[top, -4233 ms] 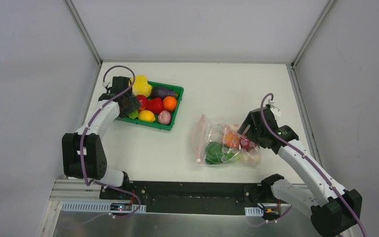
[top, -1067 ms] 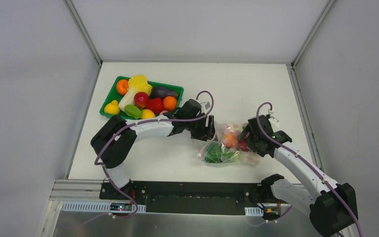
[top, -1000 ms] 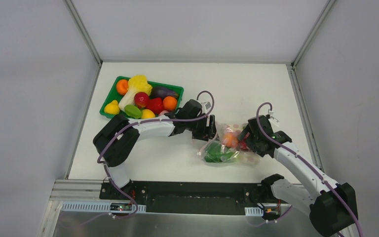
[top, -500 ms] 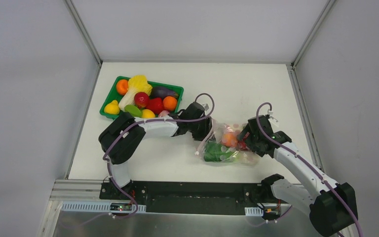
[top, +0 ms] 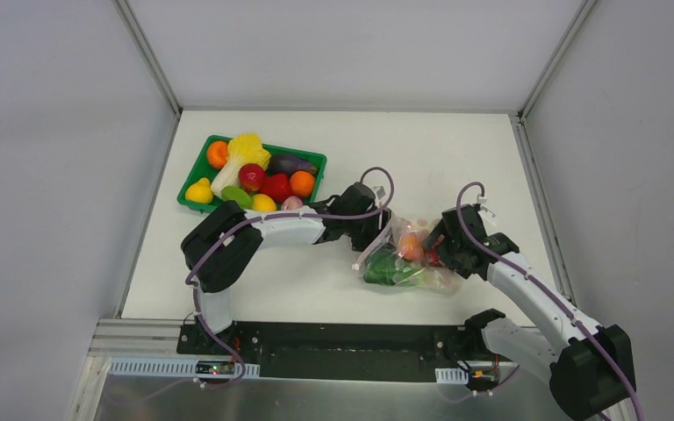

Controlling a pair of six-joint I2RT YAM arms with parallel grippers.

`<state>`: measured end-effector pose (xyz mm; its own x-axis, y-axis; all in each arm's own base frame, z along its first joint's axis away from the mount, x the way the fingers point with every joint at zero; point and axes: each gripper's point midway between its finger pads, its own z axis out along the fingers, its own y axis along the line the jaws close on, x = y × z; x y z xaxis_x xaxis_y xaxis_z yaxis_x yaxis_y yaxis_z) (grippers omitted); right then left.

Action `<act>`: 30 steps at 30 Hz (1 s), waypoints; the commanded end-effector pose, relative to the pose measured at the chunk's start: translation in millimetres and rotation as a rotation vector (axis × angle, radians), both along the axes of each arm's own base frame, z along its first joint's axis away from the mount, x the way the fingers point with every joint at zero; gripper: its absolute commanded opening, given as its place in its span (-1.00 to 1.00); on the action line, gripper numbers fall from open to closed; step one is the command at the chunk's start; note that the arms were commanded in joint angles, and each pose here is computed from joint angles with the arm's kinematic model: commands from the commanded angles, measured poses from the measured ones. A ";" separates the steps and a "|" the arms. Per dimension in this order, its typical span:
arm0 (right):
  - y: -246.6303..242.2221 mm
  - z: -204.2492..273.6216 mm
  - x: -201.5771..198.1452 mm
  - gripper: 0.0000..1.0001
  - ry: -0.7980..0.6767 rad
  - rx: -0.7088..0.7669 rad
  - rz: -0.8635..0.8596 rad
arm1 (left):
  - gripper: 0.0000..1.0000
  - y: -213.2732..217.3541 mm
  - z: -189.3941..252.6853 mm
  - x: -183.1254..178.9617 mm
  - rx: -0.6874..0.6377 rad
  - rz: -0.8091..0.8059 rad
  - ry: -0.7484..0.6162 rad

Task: Open the zip-top bag and remove the fake food
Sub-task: Pick up the fake fruit from the zipper food storage bag.

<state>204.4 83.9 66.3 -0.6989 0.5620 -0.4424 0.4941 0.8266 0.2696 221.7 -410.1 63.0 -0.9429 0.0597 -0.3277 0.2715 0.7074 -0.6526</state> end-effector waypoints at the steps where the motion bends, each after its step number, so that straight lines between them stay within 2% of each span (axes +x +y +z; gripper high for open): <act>1: 6.0 -3.3 -4.6 0.68 0.021 0.028 0.018 | 0.20 -28.7 51.8 5.4 -0.191 -0.026 -0.070; 6: 6.9 -3.2 -5.2 0.68 0.019 0.033 0.028 | 0.27 -38.4 70.4 7.3 -0.297 -0.006 -0.078; 14: 10.2 -8.7 -6.7 0.69 0.034 0.045 0.040 | 0.35 -37.7 45.9 18.4 -0.249 0.053 -0.073; 18: 10.8 -10.6 -7.3 0.68 0.041 0.045 0.042 | 0.34 -42.8 44.0 25.1 -0.276 0.064 -0.099; 24: 12.5 -11.9 -7.4 0.68 0.045 0.049 0.055 | 0.37 -43.4 15.3 30.7 -0.210 0.083 -0.075; 30: 14.5 -16.6 -9.4 0.68 0.061 0.056 0.062 | 0.42 -57.0 8.1 27.7 -0.257 0.044 -0.049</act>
<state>201.5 88.4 58.1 -0.7285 0.5420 -0.4190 0.4718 0.8404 0.2667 253.8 -453.0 77.6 -0.9193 -0.0942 -0.3822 0.2671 0.5640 -0.7814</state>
